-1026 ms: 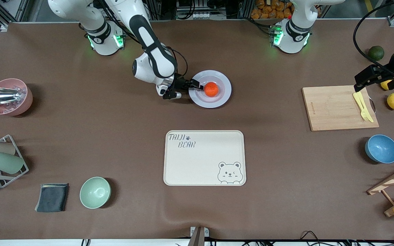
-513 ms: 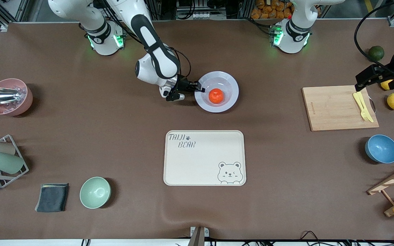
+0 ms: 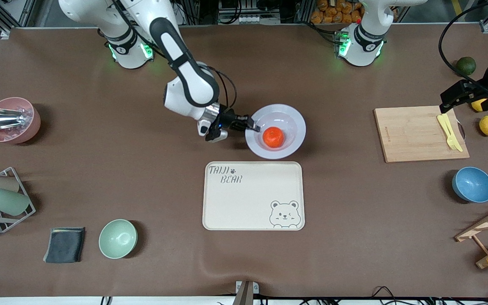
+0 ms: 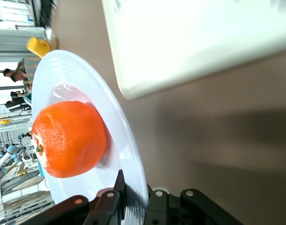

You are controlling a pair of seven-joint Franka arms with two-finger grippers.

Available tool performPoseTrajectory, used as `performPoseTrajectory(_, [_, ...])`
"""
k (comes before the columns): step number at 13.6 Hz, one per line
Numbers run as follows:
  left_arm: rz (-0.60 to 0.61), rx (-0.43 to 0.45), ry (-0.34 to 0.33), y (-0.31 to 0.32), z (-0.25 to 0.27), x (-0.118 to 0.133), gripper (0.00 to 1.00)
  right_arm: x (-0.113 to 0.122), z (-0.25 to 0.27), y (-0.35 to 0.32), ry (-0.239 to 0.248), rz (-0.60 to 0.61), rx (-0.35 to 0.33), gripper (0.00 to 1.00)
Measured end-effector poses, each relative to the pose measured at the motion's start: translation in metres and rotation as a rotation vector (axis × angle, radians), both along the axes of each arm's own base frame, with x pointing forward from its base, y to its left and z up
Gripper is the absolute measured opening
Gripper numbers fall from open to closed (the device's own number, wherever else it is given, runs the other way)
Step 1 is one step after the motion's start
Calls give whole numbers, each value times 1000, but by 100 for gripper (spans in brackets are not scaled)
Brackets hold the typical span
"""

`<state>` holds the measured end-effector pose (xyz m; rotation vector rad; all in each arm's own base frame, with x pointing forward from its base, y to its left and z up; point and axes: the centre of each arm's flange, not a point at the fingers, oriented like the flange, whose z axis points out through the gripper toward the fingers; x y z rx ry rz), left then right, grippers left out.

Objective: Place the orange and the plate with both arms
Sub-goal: 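Carry the plate with the right gripper onto the bear tray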

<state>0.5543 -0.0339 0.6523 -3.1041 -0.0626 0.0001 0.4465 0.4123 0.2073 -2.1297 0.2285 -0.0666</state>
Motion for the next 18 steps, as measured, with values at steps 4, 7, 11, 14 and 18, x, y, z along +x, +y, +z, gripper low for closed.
performPoseTrajectory(4, [0,0,3,0,0,0,100,84,-8,-48,-103,9,-75,9])
performPoseTrajectory(7, [0,0,3,0,0,0,100,123,-40,-76,-129,25,-140,9])
performPoseTrajectory(11, [0,0,4,0,0,0,100,137,-63,-83,-135,44,-170,9])
performPoseTrajectory(14, [0,0,4,0,0,-1,100,145,-53,-80,-171,66,-180,37])
performPoseTrajectory(18, [1,0,6,1,-1,-1,100,176,-22,-109,-261,122,-269,79])
